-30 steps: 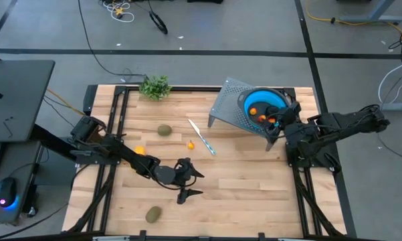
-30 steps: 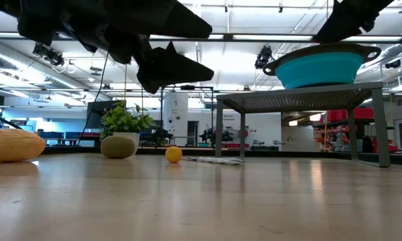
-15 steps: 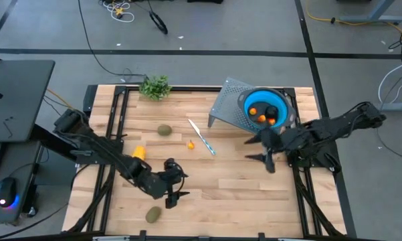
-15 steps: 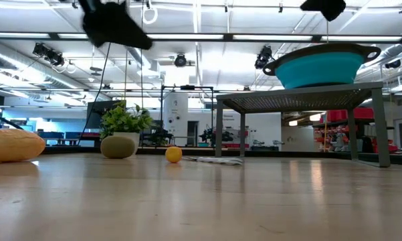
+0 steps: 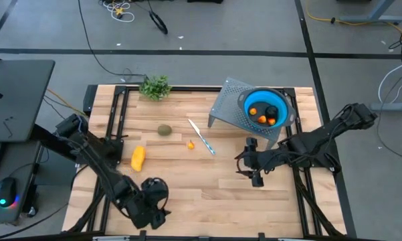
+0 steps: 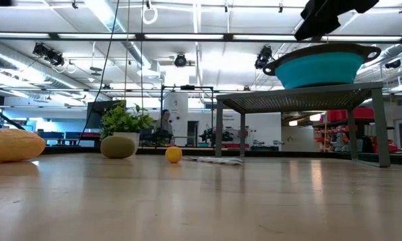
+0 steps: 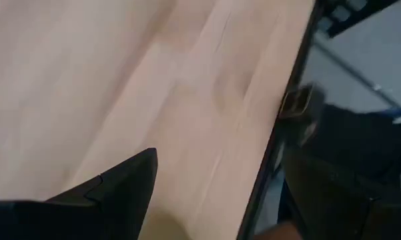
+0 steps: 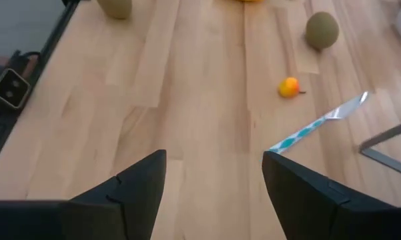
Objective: Pick & Place Fruit
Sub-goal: Put the kiwi into the blue strainer bowl on the shelf
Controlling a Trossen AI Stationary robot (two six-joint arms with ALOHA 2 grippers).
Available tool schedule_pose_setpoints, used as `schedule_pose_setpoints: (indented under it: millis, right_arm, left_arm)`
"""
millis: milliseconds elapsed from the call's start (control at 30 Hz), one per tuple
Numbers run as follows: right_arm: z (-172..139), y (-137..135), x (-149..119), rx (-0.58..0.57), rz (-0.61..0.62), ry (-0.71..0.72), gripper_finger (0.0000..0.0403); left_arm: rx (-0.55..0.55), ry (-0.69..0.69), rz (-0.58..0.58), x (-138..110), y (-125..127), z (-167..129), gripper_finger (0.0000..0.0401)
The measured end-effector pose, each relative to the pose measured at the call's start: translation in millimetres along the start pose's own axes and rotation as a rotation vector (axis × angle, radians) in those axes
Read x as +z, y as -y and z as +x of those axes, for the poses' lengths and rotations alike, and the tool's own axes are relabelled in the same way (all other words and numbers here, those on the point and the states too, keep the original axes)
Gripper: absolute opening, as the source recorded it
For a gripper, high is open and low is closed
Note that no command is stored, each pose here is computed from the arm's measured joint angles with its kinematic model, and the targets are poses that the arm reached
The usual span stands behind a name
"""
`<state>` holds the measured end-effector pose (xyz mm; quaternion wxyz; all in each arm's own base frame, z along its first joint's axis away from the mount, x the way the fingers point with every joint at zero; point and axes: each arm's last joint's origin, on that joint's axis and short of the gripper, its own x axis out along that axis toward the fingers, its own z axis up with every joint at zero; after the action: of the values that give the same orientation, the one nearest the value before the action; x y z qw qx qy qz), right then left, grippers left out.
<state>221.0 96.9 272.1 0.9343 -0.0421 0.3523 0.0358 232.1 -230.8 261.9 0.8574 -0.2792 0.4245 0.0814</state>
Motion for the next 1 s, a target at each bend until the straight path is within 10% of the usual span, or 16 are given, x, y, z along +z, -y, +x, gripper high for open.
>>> schedule_pose_setpoints:
  millis: [333, 1000]
  right_arm:
    - [-2, -15, -2, 0.032, -0.082, 0.017, 0.0258]
    - [-3, -17, 2, 0.033, -0.249, 0.057, 0.0258]
  left_arm:
    - [0.149, -0.414, -0.156, -36, 11, 28, 0.0332]
    - [0.317, -0.443, -0.221, -51, 1, 70, 0.0332]
